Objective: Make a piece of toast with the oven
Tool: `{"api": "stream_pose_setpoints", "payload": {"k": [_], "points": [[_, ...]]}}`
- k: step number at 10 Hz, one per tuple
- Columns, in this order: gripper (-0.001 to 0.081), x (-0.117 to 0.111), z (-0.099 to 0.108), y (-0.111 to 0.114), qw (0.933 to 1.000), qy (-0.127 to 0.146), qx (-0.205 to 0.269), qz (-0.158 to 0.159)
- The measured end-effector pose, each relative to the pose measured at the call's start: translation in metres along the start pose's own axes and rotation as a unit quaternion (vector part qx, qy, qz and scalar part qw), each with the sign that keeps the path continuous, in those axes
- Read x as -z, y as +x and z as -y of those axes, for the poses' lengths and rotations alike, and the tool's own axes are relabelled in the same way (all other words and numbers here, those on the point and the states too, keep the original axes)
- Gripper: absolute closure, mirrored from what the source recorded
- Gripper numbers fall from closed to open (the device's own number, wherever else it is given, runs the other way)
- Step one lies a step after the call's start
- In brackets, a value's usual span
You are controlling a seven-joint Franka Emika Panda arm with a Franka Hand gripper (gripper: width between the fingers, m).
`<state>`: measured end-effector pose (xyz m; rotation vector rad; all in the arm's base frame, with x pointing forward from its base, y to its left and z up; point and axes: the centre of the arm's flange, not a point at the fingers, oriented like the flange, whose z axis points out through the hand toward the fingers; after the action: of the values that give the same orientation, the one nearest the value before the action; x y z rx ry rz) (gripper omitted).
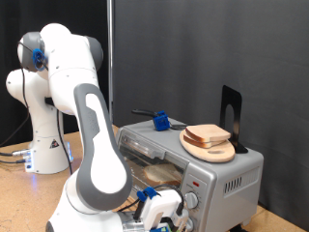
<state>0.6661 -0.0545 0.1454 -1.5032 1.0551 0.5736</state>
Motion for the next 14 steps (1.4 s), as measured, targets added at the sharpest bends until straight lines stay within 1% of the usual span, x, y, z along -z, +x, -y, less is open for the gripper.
{"api": "stream_pose_setpoints", "payload": {"k": [1,3,6,8,11,12,13,14], "points": [[0.0806,0.000,0.000,0.000,1.0000,-0.002,-0.009,-0.002],[0.0806,-0.001,0.001,-0.002,0.9989,-0.010,-0.046,-0.006],[0.0806,-0.003,0.004,-0.005,0.9916,-0.033,-0.122,-0.027],[0.0806,-0.004,0.007,-0.006,0.9876,-0.044,-0.147,-0.036],[0.0806,-0.004,0.009,-0.007,0.9863,-0.051,-0.151,-0.042],[0.0806,-0.004,0.010,-0.007,0.9846,-0.055,-0.159,-0.045],[0.0806,-0.005,0.011,-0.007,0.9868,-0.054,-0.146,-0.045],[0.0806,-0.006,0.009,-0.006,0.9920,-0.045,-0.111,-0.041]]}}
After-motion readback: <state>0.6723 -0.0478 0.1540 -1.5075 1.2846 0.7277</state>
